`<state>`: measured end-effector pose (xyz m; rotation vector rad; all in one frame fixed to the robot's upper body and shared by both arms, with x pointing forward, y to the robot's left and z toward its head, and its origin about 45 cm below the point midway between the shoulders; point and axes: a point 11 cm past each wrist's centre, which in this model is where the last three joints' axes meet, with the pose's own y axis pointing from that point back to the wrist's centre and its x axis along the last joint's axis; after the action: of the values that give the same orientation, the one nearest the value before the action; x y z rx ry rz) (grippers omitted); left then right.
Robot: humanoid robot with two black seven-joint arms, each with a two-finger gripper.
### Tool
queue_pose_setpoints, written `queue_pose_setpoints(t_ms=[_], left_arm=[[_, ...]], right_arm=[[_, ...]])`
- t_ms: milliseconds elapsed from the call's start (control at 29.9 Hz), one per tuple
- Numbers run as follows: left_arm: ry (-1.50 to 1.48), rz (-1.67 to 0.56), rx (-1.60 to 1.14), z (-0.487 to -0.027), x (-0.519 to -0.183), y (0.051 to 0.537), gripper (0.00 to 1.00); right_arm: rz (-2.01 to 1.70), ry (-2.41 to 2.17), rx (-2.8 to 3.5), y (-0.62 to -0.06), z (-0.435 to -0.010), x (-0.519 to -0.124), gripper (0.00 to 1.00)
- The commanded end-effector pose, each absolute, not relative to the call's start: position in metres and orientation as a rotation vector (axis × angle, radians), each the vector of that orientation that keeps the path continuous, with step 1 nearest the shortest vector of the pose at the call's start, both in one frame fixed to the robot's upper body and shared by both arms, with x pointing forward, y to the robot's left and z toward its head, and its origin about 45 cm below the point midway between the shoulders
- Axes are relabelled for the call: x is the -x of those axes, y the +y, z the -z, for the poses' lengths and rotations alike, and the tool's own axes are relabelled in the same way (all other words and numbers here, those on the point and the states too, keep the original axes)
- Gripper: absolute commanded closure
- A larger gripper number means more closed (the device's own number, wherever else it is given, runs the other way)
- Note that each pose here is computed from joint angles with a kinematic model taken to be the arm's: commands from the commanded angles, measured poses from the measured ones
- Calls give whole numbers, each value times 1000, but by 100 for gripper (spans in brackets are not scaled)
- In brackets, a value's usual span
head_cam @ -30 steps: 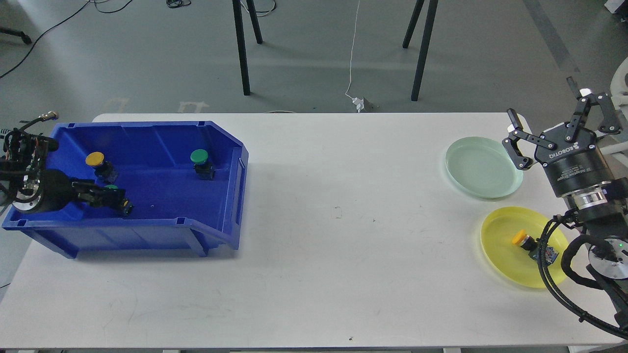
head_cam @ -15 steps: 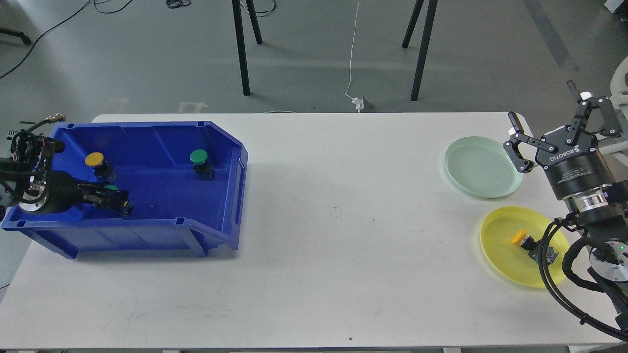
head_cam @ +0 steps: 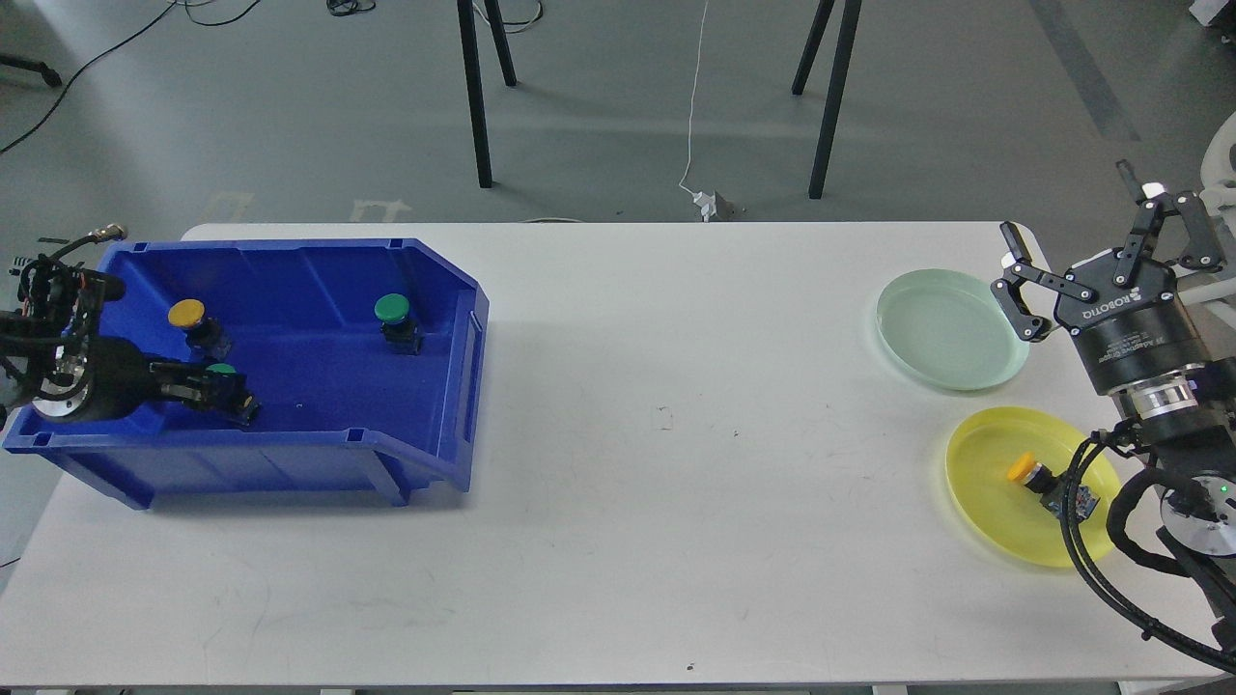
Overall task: Pass button and place on color plate
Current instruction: 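Grasp the green-topped button in the bin with the left gripper, then lift the green button and extend it toward the right gripper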
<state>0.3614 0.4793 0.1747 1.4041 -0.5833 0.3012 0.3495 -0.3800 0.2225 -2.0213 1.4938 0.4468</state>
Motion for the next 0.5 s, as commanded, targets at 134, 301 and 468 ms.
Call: queue_pose_setpoints(t_ms=[134,301,468], left_arm=[[-689,-372,-1264,-255,-377,455,83],[-795,-324,-964,-337,-376,366,83],[-693,-335,-616,-355,-372,290,82]], right_arm=[[-424,1492,2005,-384,-229,-352,2],[-400,1482,1996,-385,-237,-356,1],[-374,1471,2044,-379,-239,-357,1]])
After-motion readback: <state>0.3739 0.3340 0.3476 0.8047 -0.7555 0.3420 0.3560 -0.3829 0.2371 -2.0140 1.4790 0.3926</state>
